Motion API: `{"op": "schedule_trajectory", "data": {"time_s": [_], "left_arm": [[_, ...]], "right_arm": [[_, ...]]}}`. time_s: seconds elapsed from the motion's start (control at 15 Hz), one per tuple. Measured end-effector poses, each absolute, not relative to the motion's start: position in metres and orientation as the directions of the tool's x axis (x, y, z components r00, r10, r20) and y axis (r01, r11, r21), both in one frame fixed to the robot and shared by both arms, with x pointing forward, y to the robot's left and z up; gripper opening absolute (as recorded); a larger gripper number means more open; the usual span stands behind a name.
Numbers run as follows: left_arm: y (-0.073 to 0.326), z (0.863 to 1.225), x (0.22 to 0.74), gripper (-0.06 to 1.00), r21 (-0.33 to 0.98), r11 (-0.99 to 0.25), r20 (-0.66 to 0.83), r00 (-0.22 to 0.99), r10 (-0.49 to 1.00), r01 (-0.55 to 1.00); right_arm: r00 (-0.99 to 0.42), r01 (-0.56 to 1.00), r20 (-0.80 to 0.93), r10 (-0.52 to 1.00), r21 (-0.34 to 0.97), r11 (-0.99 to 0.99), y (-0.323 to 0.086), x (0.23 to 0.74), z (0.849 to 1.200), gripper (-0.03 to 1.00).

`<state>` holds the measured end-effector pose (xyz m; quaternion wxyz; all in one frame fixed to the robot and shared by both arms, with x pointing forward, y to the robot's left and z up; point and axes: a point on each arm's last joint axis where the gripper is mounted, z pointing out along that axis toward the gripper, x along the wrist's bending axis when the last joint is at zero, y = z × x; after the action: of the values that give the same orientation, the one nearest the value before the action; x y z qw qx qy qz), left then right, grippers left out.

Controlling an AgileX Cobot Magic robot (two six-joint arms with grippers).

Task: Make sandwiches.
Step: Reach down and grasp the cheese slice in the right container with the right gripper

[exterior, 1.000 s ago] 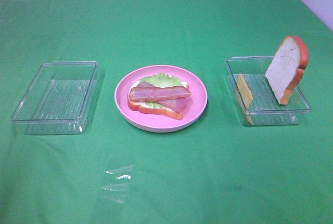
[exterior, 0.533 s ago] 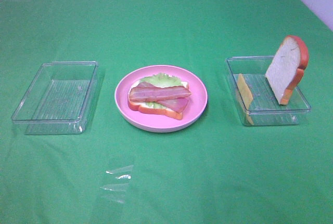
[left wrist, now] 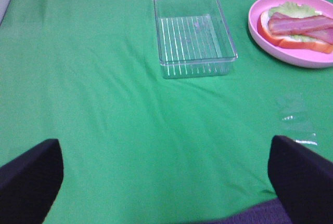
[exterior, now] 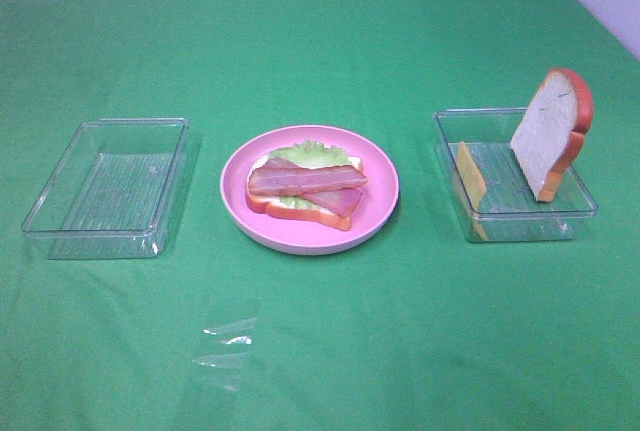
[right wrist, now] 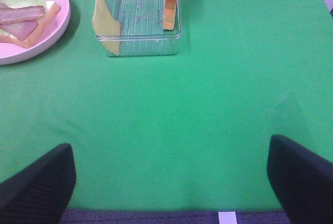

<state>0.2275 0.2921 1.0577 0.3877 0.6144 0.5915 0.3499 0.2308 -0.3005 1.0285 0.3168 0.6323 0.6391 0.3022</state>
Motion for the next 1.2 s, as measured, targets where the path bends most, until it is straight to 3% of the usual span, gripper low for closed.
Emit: {"op": "schedule_trajectory", "data": {"time_s": [1.2], "left_arm": [[0.2923, 1.0553, 0.2299, 0.99, 0.891, 0.011, -0.037, 0.050, 0.998, 0.453]], "right_arm": [[0.000, 0.617, -0.023, 1.000, 0.787, 0.018, -0.3005, 0.2308, 1.0285, 0.95]]}}
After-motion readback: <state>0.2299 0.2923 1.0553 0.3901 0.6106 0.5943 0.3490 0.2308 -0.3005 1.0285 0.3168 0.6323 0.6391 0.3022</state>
